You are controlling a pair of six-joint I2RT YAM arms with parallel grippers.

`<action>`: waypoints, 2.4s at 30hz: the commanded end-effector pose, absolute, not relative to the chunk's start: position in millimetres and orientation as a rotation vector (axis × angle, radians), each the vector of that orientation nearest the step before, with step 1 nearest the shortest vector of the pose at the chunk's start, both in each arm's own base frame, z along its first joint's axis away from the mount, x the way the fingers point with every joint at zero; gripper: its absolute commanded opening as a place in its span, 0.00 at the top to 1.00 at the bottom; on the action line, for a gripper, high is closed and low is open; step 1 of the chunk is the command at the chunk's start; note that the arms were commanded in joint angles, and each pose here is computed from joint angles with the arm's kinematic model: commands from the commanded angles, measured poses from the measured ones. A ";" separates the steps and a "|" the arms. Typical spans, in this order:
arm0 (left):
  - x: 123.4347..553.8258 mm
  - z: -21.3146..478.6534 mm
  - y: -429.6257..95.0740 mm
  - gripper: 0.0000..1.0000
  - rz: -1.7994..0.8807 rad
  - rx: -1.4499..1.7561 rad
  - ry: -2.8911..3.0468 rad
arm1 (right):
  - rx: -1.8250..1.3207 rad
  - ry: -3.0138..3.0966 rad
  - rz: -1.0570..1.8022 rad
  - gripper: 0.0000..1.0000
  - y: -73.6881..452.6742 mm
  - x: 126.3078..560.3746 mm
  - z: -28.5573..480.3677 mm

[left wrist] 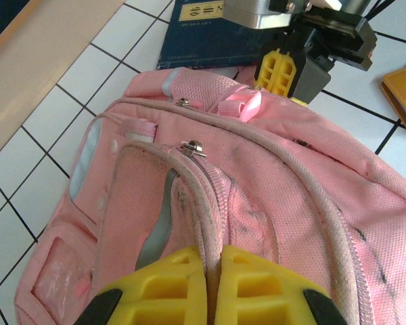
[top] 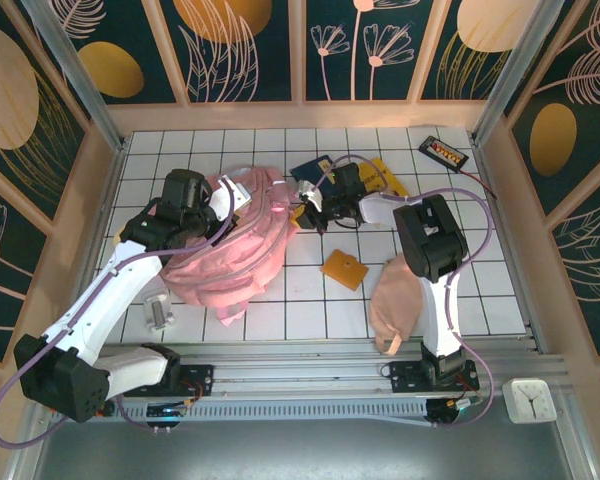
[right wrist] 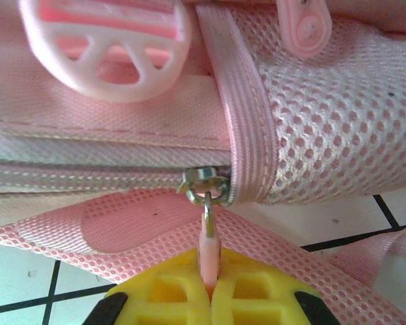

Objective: Pack books, pencil case, and school supplies into a backpack

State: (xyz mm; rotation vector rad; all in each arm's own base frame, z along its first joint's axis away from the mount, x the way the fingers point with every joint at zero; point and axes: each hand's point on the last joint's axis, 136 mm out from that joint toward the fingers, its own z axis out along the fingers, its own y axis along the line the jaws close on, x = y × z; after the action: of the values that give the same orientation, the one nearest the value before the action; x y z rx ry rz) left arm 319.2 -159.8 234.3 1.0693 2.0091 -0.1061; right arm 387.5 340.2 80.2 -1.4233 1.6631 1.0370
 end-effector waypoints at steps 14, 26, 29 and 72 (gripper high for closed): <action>332.7 249.0 -143.7 1.00 0.035 1.011 1.961 | -1.548 1.703 0.844 1.00 320.1 360.6 98.5; 347.6 236.8 -182.4 1.00 -0.020 1.010 1.993 | -1.647 1.790 0.715 1.00 309.4 325.6 107.8; 357.7 237.5 -190.8 1.00 -0.035 0.941 2.013 | -1.648 1.821 0.699 1.00 304.4 313.8 113.4; 462.9 247.3 -340.7 1.00 -0.347 0.344 2.392 | -1.340 1.794 0.905 1.00 433.6 155.0 203.6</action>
State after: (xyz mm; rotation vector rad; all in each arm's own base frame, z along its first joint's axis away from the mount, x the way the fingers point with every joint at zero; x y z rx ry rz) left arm 443.2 -316.4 208.2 0.4745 2.5152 -0.2053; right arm 218.5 367.7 162.9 -1.1547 2.0478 0.4441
